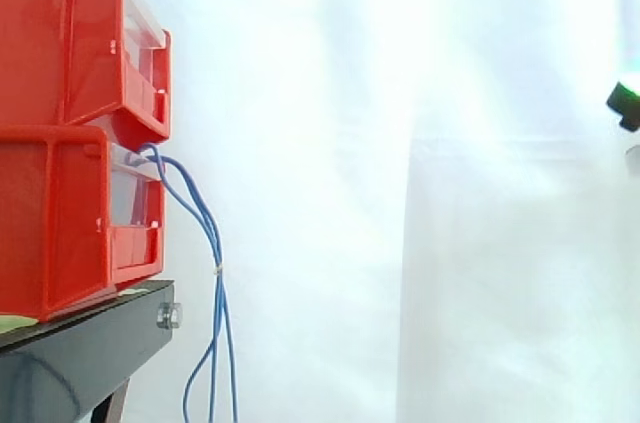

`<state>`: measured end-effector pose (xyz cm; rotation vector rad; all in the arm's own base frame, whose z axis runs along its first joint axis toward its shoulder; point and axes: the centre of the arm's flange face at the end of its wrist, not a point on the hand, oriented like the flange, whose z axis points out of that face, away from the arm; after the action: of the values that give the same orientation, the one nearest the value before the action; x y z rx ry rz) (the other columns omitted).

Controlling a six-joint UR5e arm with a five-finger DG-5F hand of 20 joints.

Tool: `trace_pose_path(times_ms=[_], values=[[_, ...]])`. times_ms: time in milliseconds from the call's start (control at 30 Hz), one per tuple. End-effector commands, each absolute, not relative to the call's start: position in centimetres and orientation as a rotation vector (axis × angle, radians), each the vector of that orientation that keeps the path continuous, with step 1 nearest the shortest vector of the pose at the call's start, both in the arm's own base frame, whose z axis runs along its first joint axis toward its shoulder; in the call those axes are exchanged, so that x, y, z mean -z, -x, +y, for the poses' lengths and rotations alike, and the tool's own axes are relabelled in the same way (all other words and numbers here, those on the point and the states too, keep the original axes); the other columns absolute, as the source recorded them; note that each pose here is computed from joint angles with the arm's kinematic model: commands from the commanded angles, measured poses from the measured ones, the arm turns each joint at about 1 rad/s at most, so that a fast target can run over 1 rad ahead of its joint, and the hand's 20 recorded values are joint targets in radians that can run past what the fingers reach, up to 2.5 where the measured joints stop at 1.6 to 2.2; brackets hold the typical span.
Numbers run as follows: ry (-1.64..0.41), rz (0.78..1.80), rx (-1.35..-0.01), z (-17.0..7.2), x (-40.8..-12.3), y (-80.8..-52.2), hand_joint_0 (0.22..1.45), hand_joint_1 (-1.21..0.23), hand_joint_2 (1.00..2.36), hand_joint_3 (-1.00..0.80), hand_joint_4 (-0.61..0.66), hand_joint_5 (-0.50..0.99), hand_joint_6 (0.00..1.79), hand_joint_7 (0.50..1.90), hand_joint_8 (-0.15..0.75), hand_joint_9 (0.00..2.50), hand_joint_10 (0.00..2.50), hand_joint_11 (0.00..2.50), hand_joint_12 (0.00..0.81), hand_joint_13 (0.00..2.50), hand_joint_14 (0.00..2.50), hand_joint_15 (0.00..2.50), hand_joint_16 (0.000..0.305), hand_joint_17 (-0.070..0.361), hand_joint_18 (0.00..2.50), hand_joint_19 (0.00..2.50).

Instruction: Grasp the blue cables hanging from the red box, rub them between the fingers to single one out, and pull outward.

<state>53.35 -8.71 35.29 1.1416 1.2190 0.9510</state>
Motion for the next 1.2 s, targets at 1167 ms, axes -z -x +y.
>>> trace_pose_path(times_ms=[1167], values=[[-1.008, 1.112, -0.929, -9.8, -25.1, -62.5, 0.49, -0.62, 1.00, -0.46, 0.24, -0.17, 0.50, 0.78, 0.296, 0.69, 0.00, 0.11, 0.363, 0.32, 0.00, 0.07, 0.049, 0.111, 0.31, 0.22]])
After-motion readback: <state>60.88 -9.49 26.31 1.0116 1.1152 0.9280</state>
